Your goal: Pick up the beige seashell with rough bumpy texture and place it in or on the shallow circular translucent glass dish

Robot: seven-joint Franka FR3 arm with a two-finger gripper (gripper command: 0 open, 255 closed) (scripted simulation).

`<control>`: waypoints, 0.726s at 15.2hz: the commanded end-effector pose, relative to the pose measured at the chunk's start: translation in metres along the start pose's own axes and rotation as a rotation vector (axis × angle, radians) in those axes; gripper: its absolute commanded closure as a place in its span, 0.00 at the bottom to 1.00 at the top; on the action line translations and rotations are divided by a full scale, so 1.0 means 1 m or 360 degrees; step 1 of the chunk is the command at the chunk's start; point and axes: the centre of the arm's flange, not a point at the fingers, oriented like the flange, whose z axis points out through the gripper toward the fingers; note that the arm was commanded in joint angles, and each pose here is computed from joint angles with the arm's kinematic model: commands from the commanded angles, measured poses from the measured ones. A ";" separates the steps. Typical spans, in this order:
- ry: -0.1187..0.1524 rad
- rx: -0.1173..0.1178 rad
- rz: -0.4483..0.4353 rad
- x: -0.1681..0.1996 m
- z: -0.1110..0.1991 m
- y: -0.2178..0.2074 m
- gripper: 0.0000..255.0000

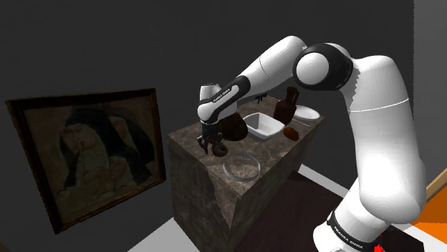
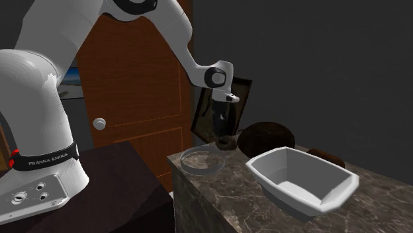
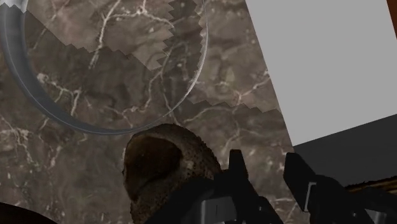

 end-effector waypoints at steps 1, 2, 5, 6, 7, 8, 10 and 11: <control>0.0089 0.0049 0.0009 -0.002 -0.003 0.016 0.00; 0.0177 0.0098 0.0017 -0.004 -0.005 0.031 0.00; 0.0443 0.0246 0.0043 -0.012 -0.008 0.079 0.00; 0.0531 0.0295 0.0051 -0.014 -0.008 0.095 0.00; 0.0620 0.0344 0.0060 -0.017 -0.007 0.110 0.00; 0.0671 0.0373 0.0065 -0.019 -0.006 0.120 0.00; 0.0671 0.0373 0.0065 -0.014 0.003 0.117 0.00; 0.0671 0.0373 0.0065 -0.012 0.008 0.116 0.00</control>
